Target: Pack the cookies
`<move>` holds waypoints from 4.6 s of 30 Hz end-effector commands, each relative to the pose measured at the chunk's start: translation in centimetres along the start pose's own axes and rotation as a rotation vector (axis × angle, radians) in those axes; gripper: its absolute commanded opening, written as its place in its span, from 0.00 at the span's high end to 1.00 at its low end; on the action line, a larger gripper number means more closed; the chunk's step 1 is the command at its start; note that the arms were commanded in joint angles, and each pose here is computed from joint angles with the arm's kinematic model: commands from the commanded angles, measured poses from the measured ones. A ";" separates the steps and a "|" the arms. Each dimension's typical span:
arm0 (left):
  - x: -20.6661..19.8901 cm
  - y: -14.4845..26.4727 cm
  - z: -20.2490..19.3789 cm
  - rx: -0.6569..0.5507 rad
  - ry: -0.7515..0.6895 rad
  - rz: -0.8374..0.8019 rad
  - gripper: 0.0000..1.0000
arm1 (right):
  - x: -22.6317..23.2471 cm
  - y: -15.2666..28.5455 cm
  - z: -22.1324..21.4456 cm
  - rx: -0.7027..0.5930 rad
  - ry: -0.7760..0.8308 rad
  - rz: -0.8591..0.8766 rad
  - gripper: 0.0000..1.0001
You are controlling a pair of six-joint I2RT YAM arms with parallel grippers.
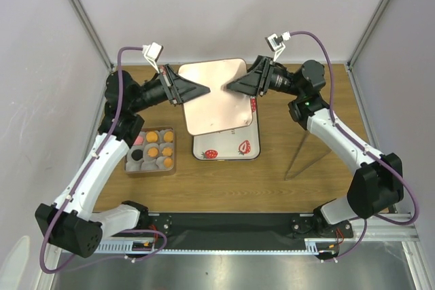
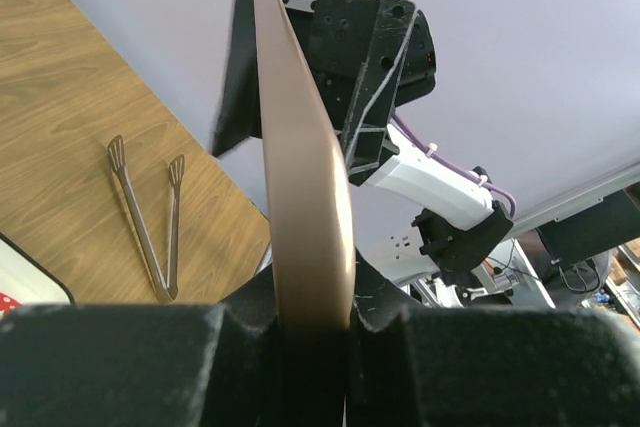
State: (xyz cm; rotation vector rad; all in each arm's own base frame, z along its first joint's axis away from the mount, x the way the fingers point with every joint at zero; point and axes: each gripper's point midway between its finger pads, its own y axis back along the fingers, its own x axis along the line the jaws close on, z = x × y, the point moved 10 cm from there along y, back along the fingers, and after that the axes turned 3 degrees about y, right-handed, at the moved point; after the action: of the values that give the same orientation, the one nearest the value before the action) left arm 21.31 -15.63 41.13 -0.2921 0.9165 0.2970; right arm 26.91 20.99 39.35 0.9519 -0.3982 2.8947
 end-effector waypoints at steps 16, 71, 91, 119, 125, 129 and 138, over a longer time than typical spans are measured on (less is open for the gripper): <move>-0.5 0.9 1.1 -0.023 -0.035 -0.046 0.63 | 0.8 -0.2 0.1 -0.028 -0.033 0.077 0.98; 21.2 23.7 -3.5 -0.853 0.497 1.582 1.00 | -17.8 -17.3 -14.6 -0.086 -0.616 -0.058 1.00; 24.6 23.9 -8.5 -0.802 0.721 1.530 1.00 | -17.4 -17.9 -18.7 -0.065 -0.663 -0.121 1.00; 22.6 25.0 -5.7 -0.872 0.688 1.494 1.00 | -15.4 -20.2 -22.2 -0.014 -0.661 -0.166 1.00; 21.8 25.1 -4.3 -0.906 0.650 1.489 1.00 | -15.2 -20.5 -22.8 -0.016 -0.658 -0.188 1.00; 22.1 25.1 -4.3 -0.895 0.654 1.486 1.00 | -15.0 -20.7 -23.2 -0.016 -0.656 -0.202 1.00; 22.6 25.1 -4.4 -0.879 0.661 1.469 1.00 | -14.9 -20.5 -23.7 -0.008 -0.638 -0.229 1.00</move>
State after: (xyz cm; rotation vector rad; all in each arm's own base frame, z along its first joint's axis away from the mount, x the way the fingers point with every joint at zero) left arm 21.21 8.16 16.48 -0.4696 1.5353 2.0995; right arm 28.42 47.16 14.19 1.8337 -0.2191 2.2614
